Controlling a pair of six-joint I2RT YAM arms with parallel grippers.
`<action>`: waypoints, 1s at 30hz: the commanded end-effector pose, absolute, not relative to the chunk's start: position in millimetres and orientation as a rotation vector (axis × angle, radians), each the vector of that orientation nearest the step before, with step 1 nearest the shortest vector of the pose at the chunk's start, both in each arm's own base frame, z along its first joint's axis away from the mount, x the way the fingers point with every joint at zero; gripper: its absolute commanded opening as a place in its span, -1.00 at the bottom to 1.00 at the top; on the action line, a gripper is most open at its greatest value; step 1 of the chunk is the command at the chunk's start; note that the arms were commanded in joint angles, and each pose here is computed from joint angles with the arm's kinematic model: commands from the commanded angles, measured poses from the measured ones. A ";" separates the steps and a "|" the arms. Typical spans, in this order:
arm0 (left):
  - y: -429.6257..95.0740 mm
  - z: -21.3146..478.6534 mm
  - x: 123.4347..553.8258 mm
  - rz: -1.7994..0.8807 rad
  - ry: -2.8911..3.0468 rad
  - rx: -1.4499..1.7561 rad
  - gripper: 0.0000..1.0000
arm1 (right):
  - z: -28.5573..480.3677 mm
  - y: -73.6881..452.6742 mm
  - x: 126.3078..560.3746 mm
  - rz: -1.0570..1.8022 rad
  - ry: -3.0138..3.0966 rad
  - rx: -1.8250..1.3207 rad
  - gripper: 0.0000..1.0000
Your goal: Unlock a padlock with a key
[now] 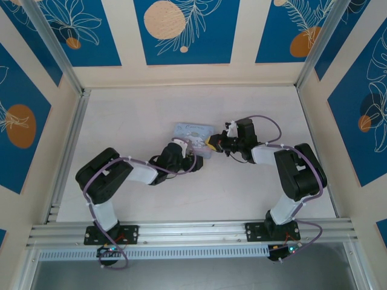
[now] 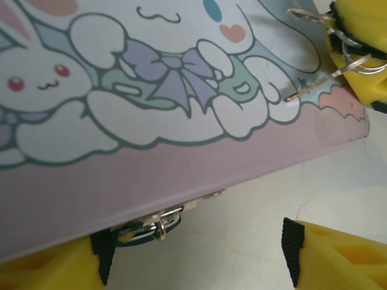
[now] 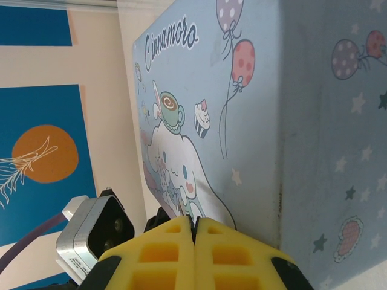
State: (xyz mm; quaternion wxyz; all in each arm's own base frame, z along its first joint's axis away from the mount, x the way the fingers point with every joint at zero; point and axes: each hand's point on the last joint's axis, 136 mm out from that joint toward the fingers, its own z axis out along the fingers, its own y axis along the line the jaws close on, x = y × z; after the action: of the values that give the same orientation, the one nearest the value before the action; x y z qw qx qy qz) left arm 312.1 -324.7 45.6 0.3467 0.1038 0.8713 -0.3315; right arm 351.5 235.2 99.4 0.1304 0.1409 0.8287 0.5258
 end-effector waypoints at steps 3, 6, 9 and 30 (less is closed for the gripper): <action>-346.3 57.7 304.6 -1.026 2.221 0.257 0.48 | 95.4 233.8 356.0 1.531 2.415 0.428 -1.00; -347.0 61.5 305.1 -1.067 2.201 0.214 0.48 | 94.6 232.9 356.0 1.531 2.414 0.430 -1.00; -346.0 63.7 306.7 -1.094 2.186 0.169 0.48 | 93.9 231.6 355.9 1.533 2.412 0.433 -1.00; -328.7 59.1 311.0 -1.093 2.174 -0.049 0.48 | 92.4 230.5 356.1 1.547 2.408 0.444 -1.00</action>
State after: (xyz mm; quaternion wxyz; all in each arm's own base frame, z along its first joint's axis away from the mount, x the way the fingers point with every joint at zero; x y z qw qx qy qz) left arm 314.2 -329.2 60.5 0.3487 -0.0230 0.8260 -0.4422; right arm 356.1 231.9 100.4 0.1334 0.1437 0.8237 0.5320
